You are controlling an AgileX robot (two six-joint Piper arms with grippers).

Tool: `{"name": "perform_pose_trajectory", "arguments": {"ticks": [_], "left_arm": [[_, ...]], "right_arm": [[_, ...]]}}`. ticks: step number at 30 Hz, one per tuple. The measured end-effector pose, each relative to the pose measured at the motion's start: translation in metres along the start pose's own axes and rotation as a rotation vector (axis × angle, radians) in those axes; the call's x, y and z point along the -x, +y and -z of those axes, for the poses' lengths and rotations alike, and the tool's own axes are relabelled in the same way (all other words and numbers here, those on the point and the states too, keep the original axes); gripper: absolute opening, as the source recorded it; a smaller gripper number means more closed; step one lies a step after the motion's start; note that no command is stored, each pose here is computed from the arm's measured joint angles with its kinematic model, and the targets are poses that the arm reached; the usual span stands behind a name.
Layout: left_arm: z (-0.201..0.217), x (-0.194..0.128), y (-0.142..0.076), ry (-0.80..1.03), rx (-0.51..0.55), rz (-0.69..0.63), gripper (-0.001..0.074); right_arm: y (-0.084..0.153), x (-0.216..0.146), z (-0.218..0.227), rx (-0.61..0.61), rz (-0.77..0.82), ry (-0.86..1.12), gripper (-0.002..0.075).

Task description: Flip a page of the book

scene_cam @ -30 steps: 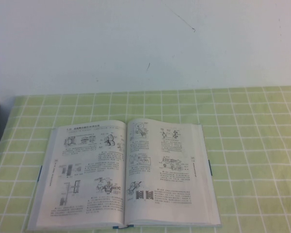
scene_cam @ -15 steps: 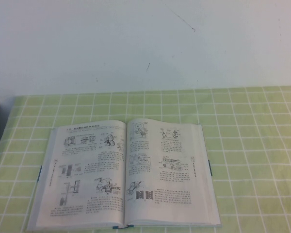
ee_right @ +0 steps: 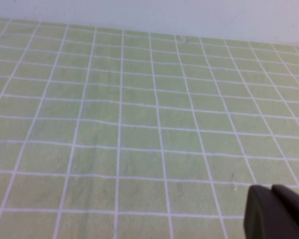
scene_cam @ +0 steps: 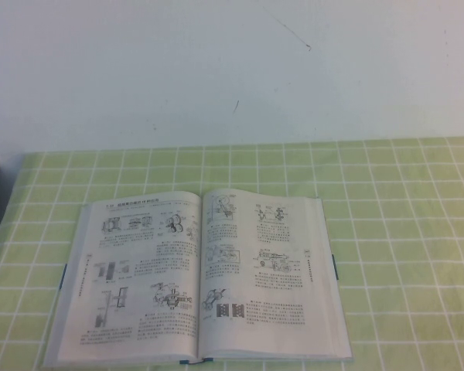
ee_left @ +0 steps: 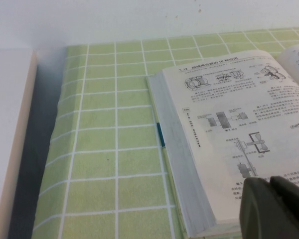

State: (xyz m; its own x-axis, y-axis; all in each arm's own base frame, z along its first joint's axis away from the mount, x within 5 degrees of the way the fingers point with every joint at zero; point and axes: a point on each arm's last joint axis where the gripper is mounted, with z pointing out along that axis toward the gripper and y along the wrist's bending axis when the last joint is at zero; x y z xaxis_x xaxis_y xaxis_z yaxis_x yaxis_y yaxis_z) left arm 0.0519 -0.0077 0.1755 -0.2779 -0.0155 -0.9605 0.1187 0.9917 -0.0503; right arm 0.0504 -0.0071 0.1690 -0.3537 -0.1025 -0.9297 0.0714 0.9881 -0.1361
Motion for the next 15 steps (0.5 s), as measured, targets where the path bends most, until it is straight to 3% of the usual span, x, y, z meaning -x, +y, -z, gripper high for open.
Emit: {"name": "perform_pose_trajectory", "arguments": {"ticks": [15], "left_arm": [[0.0, 0.0, -0.0004, 0.0, -0.004, 0.012, -0.0003]], "right_arm": [[0.0, 0.0, 0.0, 0.0, 0.0, 0.0, -0.0004]]}}
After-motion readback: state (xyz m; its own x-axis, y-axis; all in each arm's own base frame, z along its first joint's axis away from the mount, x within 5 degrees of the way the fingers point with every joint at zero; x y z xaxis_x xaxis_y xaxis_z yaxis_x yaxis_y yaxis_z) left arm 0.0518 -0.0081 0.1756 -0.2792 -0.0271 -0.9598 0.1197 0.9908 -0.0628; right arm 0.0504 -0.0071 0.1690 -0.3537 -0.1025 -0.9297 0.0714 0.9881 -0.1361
